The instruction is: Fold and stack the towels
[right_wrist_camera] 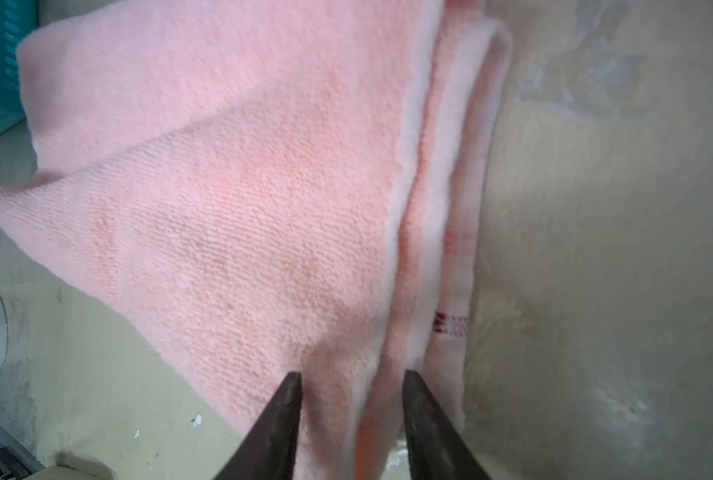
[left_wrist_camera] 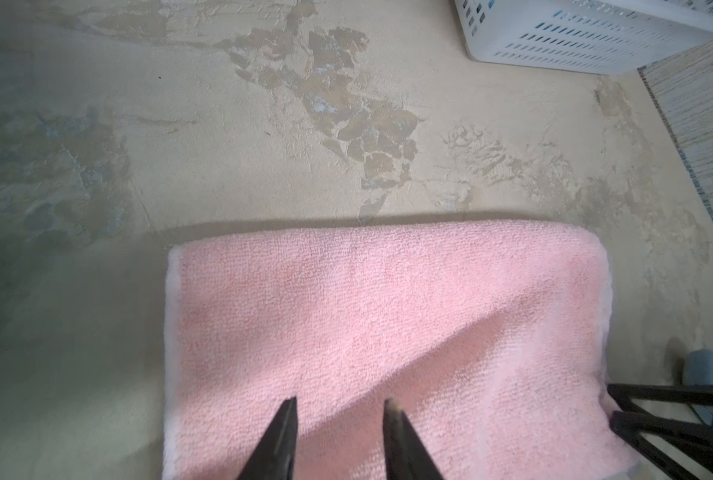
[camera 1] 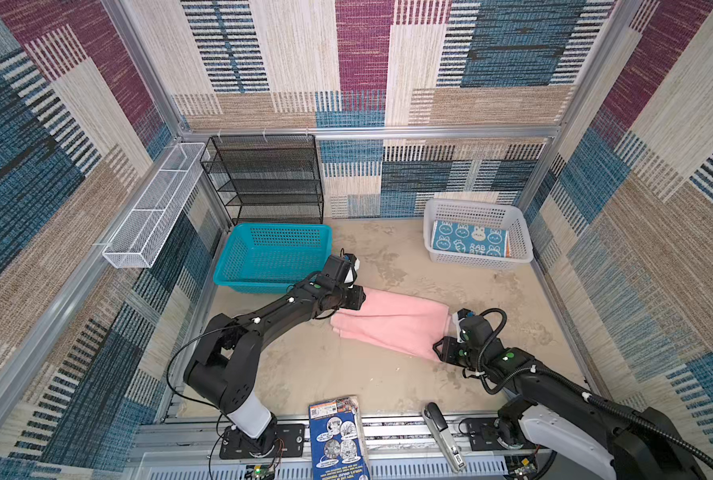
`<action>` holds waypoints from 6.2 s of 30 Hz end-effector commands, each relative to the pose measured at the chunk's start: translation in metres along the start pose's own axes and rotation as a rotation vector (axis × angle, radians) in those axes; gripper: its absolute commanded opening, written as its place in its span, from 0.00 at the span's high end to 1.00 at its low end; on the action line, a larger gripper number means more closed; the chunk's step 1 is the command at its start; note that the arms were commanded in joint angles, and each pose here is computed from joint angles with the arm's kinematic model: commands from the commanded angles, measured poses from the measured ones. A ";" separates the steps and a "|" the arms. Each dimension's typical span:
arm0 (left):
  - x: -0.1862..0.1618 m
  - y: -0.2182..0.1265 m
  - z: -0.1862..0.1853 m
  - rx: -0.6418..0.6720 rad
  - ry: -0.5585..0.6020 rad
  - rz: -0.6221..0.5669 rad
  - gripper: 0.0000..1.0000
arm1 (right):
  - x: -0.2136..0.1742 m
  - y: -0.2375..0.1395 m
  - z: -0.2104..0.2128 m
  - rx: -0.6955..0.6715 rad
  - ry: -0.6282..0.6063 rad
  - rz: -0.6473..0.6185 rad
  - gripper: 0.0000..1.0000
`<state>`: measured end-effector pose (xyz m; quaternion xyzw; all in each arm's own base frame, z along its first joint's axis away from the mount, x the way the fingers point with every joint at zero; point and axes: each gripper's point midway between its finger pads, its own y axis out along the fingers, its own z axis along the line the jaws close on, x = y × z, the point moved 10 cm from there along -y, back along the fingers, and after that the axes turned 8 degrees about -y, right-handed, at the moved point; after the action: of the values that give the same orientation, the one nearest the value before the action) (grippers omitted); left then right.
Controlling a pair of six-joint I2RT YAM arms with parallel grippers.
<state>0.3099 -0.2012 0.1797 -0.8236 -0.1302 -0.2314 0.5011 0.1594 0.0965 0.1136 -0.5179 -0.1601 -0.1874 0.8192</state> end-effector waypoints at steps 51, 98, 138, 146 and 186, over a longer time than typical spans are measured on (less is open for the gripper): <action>-0.011 0.050 0.018 0.061 -0.040 0.057 0.63 | -0.009 -0.006 -0.009 -0.092 0.074 0.029 1.00; -0.082 0.033 0.000 0.016 -0.123 0.148 0.66 | 0.054 0.028 -0.024 -0.016 0.096 -0.039 0.20; -0.051 -0.038 -0.013 -0.030 0.007 -0.224 0.00 | 0.256 0.070 0.062 0.008 -0.309 -0.145 1.00; -0.057 -0.050 -0.006 0.012 0.021 -0.236 0.01 | 0.354 0.078 0.089 -0.054 -0.399 -0.203 1.00; -0.057 -0.063 -0.002 0.088 0.022 -0.239 0.03 | 0.404 -0.020 -0.133 -0.564 -0.174 -0.346 1.00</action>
<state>0.2330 -0.1743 0.1951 -0.7800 -0.2271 -0.2861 0.5081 0.5113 -0.0770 0.2472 -0.6781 -0.2407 -0.2847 0.6334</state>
